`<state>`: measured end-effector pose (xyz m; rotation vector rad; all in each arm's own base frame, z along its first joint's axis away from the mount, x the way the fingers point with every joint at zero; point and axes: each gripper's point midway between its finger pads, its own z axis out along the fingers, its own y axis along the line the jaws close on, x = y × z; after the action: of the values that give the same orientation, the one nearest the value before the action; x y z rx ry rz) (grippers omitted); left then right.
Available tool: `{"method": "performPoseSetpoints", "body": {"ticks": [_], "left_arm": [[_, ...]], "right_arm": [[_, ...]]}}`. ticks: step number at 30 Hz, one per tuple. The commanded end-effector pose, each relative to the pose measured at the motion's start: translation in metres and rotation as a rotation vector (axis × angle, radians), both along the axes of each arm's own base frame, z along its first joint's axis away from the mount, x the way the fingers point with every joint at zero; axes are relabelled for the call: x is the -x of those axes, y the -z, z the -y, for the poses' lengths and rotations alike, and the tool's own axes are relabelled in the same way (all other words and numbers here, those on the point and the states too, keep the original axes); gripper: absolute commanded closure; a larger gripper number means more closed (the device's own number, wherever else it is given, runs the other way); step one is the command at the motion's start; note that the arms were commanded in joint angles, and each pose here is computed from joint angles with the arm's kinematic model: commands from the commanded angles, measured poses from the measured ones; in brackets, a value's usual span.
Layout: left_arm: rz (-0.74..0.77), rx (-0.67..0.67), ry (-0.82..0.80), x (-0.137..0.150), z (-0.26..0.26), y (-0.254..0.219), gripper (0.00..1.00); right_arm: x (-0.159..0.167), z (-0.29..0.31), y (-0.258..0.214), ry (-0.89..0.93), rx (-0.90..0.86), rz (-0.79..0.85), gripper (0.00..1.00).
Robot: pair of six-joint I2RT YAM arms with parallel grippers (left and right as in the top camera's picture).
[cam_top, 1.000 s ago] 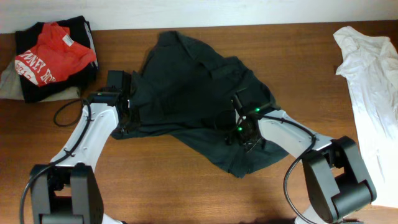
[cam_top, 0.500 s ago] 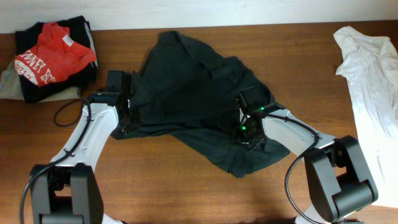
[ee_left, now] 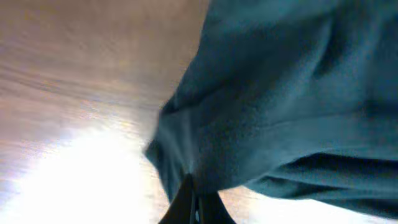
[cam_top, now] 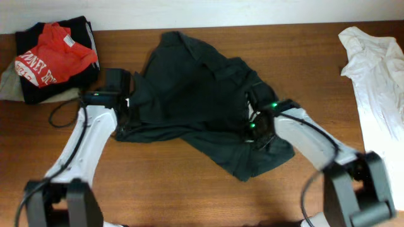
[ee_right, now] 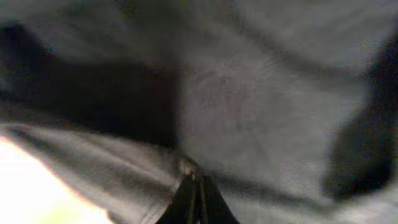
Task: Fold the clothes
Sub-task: 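Lift the shirt with both grippers and stretch it apart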
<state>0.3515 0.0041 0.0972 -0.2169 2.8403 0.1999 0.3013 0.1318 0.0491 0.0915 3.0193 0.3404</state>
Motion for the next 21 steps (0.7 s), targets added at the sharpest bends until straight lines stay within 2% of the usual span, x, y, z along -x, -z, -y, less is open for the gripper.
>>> {"method": "performPoseSetpoints", "body": {"ticks": [1,6,10,16,19,21], "left_arm": [[0.224,0.027,-0.015,-0.008,-0.001,-0.082,1.00],[0.506,0.049,-0.014,0.025,-0.003,-0.175,1.00],[0.728,0.065,-0.013,0.064,-0.006,-0.252,1.00],[1.035,0.061,-0.038,0.144,-0.017,-0.390,1.00],[1.085,0.065,-0.039,0.158,-0.018,-0.409,1.00],[1.022,0.060,-0.037,0.146,-0.018,-0.395,1.00]], "right_arm": [[-0.021,0.004,-0.075,0.034,-0.055,0.186,0.96],[0.000,0.017,-0.172,0.052,-0.095,0.417,0.96],[0.040,0.034,-0.269,0.063,-0.141,0.633,0.96],[0.113,0.094,-0.405,0.204,-0.062,0.954,0.96],[0.129,0.107,-0.434,0.245,-0.058,1.043,0.96],[0.124,0.118,-0.437,0.299,-0.008,1.059,0.97]]}}
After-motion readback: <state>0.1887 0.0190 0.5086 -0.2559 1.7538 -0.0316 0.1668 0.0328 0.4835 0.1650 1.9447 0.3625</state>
